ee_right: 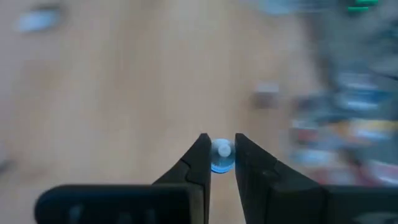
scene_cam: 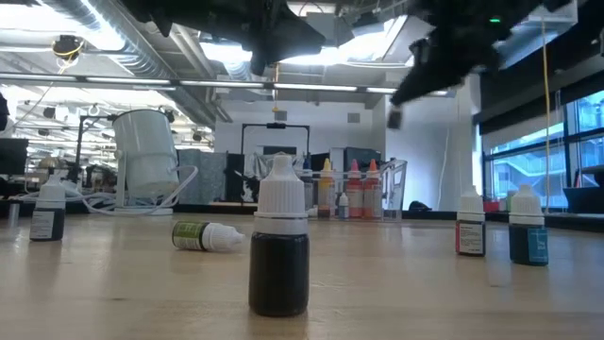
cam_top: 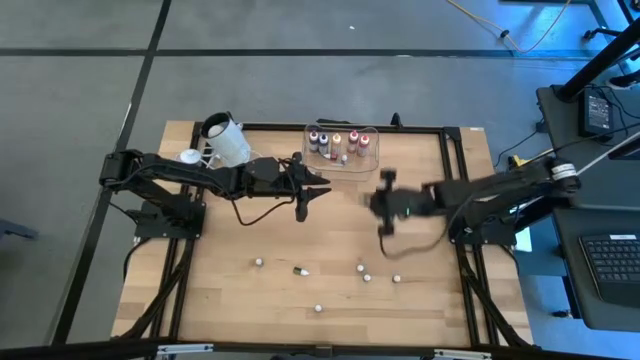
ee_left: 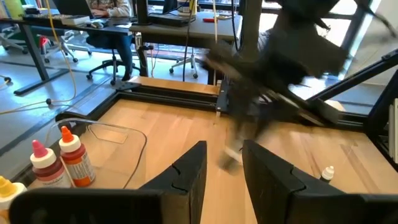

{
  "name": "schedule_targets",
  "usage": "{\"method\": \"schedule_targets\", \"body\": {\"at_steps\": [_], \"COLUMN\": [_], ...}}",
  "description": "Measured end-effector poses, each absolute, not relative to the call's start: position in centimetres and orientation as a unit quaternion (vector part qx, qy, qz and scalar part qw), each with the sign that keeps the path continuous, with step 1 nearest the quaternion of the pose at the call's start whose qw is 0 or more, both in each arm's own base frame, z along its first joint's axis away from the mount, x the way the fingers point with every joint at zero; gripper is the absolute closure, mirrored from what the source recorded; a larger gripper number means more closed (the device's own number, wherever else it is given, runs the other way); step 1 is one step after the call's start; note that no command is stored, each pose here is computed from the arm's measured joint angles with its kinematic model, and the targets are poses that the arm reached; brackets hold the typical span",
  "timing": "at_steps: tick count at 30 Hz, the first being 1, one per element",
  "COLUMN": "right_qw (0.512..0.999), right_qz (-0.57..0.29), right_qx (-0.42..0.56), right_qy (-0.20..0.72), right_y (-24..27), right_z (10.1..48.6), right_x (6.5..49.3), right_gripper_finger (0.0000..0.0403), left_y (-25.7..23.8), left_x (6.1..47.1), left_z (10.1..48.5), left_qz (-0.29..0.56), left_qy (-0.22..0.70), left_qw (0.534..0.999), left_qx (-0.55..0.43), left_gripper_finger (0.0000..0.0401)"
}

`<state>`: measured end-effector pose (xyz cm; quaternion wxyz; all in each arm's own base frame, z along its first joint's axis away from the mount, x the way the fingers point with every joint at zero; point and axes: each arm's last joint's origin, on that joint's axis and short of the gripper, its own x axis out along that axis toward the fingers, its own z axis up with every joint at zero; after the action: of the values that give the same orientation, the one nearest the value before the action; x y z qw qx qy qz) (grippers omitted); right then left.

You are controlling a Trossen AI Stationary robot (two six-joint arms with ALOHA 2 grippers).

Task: Pick & Place food coloring
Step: Put the top small blue food coloring bottle into the transparent container

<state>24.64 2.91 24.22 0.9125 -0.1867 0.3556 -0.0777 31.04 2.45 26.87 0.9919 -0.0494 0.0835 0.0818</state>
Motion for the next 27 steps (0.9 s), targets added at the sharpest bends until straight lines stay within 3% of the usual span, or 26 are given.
{"method": "schedule_targets", "body": {"at_steps": [7, 14, 27], "right_qw": [0.919, 0.933, 0.910], "right_qz": [-0.208, -0.192, -0.174], "right_qx": [-0.128, -0.044, 0.008], "right_qy": [0.311, 0.301, 0.376], "right_y": [-5.0, -11.0, -15.8], "right_z": [26.9, 24.1, 20.5], "right_x": [25.2, 26.7, 30.5], "right_gripper_finger": [0.0348, 0.0347, 0.0346], "left_y": [2.4, 2.5, 2.5], "left_x": [31.0, 31.0, 31.0], "left_z": [26.8, 26.7, 26.6], "left_qz": [0.082, 0.083, 0.084], "left_qy": [0.089, 0.093, 0.098], "left_qw": [0.991, 0.991, 0.991], "left_qx": [-0.049, -0.049, -0.040], "left_gripper_finger": [0.0306, 0.0302, 0.0301]}}
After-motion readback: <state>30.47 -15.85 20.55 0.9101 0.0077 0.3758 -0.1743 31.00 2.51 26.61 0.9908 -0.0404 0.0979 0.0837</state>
